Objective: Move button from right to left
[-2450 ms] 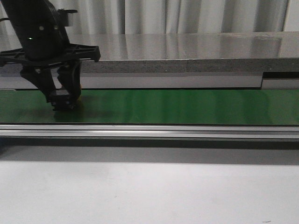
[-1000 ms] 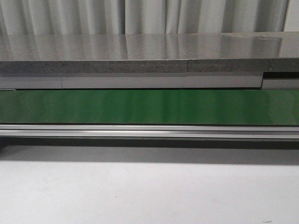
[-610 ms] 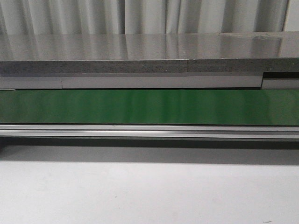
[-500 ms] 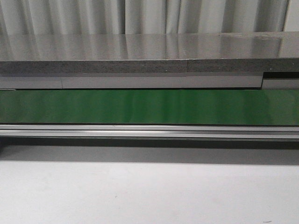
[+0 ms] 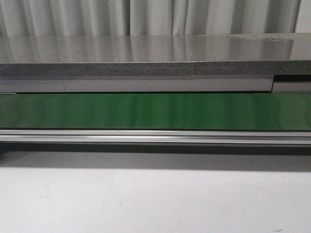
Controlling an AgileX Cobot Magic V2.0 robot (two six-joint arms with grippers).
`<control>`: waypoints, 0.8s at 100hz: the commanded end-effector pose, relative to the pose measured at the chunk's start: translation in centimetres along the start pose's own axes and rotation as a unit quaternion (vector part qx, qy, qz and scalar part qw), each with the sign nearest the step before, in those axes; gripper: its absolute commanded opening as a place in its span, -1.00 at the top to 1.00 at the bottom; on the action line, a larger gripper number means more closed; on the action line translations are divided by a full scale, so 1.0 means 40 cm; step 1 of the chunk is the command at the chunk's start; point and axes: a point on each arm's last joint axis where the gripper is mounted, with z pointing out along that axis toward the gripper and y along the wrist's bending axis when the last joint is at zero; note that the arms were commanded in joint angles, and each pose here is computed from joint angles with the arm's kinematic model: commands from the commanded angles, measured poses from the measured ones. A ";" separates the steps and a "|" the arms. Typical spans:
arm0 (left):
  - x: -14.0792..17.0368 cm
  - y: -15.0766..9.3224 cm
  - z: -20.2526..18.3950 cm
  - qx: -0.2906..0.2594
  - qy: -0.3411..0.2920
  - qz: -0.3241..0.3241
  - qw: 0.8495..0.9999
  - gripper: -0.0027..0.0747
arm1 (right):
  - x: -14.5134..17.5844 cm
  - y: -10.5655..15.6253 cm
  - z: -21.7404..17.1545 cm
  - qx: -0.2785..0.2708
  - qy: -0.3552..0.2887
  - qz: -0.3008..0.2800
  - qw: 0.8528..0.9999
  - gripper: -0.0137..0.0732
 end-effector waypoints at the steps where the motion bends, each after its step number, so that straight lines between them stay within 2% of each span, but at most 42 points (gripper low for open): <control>1: -0.031 -0.027 -0.147 0.000 -0.097 -0.004 0.995 0.96 | -0.036 -0.002 -0.004 0.003 -0.043 -0.004 0.999 0.84; 22: -0.031 -0.125 -0.272 0.037 -0.168 0.021 0.985 0.98 | -0.036 -0.002 -0.004 0.003 -0.043 -0.004 0.999 0.84; 44: -0.016 -0.293 -0.350 0.093 -0.202 0.077 0.972 0.98 | -0.036 -0.002 -0.004 0.003 -0.043 -0.004 0.999 0.84; 60: 0.004 -0.385 -0.387 0.124 -0.214 0.118 0.962 0.98 | -0.036 -0.002 -0.004 0.003 -0.043 -0.004 0.999 0.84; 80: 0.042 -0.446 -0.436 0.157 -0.228 0.145 0.950 0.98 | -0.036 -0.002 -0.004 0.003 -0.043 -0.004 0.999 0.84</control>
